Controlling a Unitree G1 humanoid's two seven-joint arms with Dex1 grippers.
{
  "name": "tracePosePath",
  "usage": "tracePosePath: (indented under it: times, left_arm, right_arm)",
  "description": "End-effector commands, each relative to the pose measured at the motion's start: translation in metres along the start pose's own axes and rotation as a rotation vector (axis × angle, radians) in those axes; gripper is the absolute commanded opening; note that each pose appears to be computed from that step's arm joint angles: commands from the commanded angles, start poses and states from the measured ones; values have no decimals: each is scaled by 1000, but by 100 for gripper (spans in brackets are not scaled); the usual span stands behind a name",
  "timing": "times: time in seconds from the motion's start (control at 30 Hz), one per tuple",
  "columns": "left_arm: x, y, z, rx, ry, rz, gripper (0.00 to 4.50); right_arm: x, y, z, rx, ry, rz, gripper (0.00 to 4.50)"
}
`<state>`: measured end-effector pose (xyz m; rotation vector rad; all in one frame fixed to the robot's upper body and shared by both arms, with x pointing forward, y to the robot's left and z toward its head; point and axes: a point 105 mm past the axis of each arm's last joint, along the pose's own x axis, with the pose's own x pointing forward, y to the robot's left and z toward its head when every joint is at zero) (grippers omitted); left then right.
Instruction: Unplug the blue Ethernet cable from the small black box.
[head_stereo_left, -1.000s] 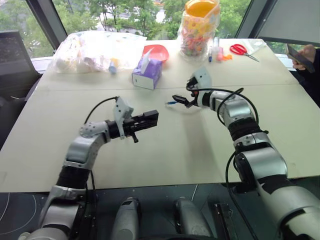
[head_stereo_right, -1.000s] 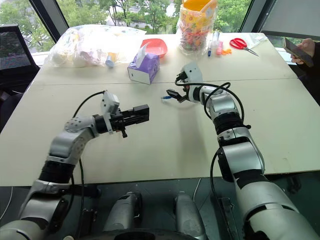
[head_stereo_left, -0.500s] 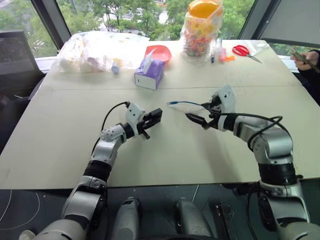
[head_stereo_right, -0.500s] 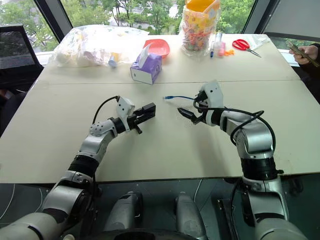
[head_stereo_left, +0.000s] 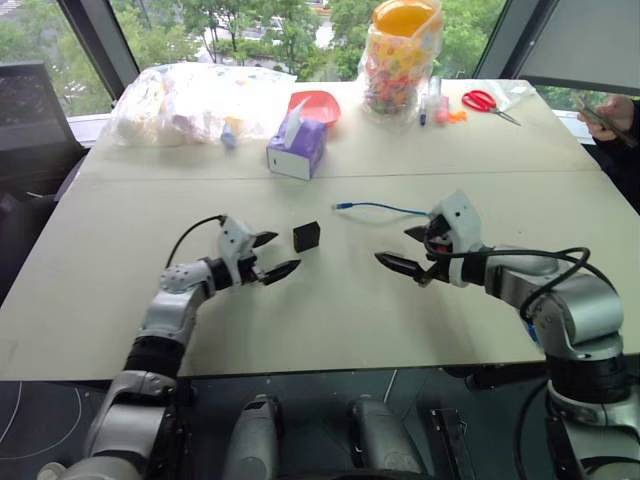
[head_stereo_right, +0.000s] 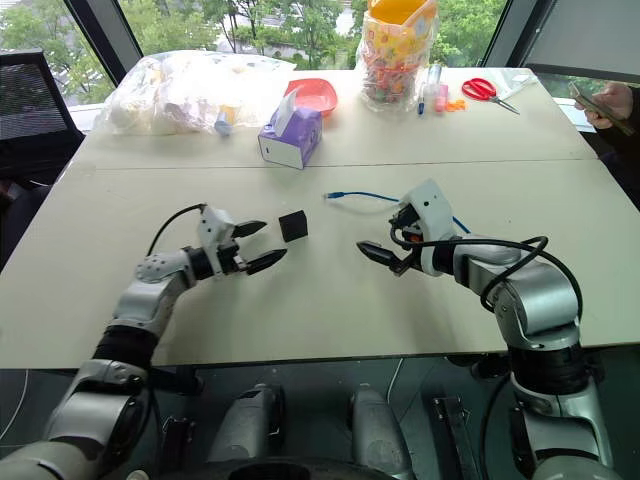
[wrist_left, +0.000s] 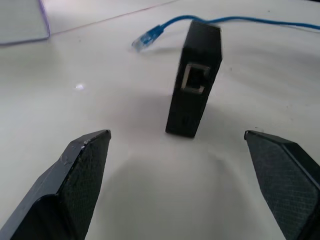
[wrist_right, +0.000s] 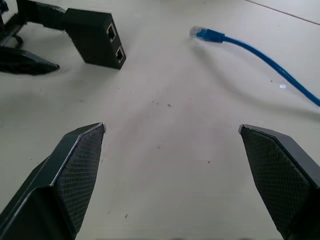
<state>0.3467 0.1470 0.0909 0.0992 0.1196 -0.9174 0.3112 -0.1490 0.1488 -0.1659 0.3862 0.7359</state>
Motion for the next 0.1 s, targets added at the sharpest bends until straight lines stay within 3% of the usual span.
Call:
tracePosePath:
  times: [0.03, 0.1]
  left_arm:
    - [-17, -8, 33, 9, -42, -55, 448]
    - [-24, -12, 41, -14, -33, -73, 448]
  right_arm:
    - [-11, 8, 11, -62, -27, 45, 450]
    - [-15, 9, 8, -75, -14, 62, 450]
